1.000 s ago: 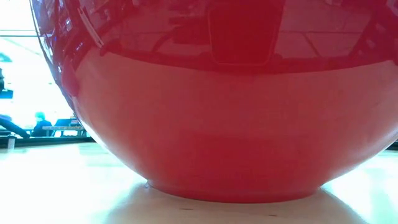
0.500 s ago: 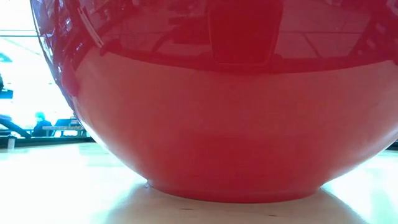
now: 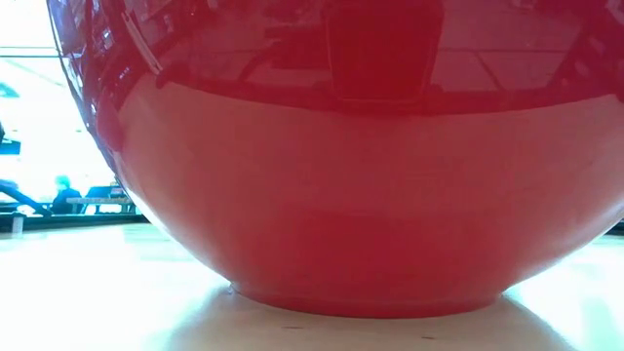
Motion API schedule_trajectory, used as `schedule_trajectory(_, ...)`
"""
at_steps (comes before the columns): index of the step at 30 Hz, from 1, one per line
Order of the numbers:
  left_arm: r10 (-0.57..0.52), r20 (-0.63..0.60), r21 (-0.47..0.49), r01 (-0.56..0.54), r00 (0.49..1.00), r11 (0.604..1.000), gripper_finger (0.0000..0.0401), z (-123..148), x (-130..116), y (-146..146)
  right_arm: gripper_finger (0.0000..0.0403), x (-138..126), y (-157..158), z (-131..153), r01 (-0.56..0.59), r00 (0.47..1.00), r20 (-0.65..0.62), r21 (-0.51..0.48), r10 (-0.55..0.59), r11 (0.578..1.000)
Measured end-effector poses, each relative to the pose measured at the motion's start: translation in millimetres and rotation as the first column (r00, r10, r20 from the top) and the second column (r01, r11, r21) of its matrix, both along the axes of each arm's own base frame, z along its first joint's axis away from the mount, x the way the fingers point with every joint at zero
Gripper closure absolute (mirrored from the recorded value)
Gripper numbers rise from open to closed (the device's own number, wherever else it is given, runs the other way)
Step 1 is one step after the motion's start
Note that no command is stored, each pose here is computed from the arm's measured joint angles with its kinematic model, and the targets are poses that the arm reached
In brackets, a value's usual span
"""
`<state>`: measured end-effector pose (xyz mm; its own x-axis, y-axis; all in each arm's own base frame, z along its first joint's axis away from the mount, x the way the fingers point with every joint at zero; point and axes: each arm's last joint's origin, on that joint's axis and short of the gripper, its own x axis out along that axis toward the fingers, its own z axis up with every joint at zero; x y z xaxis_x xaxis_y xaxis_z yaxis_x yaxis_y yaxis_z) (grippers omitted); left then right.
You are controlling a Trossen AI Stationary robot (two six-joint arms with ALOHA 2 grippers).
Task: Nest bowls inside each other
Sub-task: Stack the orange bowl on top of the red bowl
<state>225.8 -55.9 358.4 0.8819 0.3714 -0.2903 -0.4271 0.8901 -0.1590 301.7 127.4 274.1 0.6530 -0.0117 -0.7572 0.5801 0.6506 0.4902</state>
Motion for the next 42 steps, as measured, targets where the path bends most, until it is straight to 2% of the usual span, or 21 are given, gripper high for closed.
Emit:
schedule_trajectory(6, -0.038, -0.02, 0.036, 0.039, 0.999, 0.999, 0.0158, -0.4, -1.7, -5.8, 0.0387, -7.4, 20.0, -1.5, 0.005, 1.0, -0.016, 0.063, -0.004, 0.998)
schedule_trajectory(10, -0.049, -0.046, 0.077, 0.052, 0.998, 0.996, 0.0158, -1.2, -1.9, -5.5, 0.0387, -17.7, 25.5, -6.5, 0.043, 0.994, -0.109, 0.096, -0.032, 0.994)
schedule_trajectory(15, -0.141, -0.063, 0.025, 0.142, 0.988, 0.99, 0.0158, -1.7, -8.3, -12.2, 0.0387, -23.4, 32.8, -13.0, 0.12, 0.978, -0.19, 0.165, -0.087, 0.979)
schedule_trajectory(19, -0.178, -0.127, -0.024, 0.176, 0.976, 0.984, 0.0158, -7.4, -20.2, -20.3, 0.0387, -23.8, 39.1, -4.1, 0.156, 0.964, -0.244, 0.194, -0.106, 0.969)
schedule_trajectory(26, -0.2, -0.203, -0.061, 0.191, 0.959, 0.98, 0.0158, -16.1, -29.6, -29.3, 0.0387, -12.5, 48.8, 17.0, 0.183, 0.893, -0.431, 0.088, -0.128, 0.979)
schedule_trajectory(30, -0.209, -0.21, -0.063, 0.2, 0.955, 0.978, 0.0158, -17.3, -31.0, -31.6, 0.0387, 6.3, 59.3, 20.1, 0.161, 0.879, -0.465, 0.074, -0.109, 0.984)
schedule_trajectory(34, -0.215, -0.213, -0.06, 0.207, 0.953, 0.976, 0.0158, -17.5, -32.2, -33.5, 0.0387, 25.7, 67.8, 11.7, 0.159, 0.87, -0.48, 0.058, -0.112, 0.986)
schedule_trajectory(38, -0.227, -0.211, -0.065, 0.218, 0.951, 0.974, 0.0158, -17.7, -33.4, -36.0, 0.0387, 36.1, 66.5, -5.1, 0.173, 0.83, -0.538, 0.0, -0.145, 0.985)
schedule_trajectory(42, -0.229, -0.211, -0.066, 0.22, 0.95, 0.973, 0.0158, -17.7, -33.7, -36.7, 0.0387, 43.2, 66.5, -17.4, 0.18, 0.817, -0.555, -0.017, -0.159, 0.983)
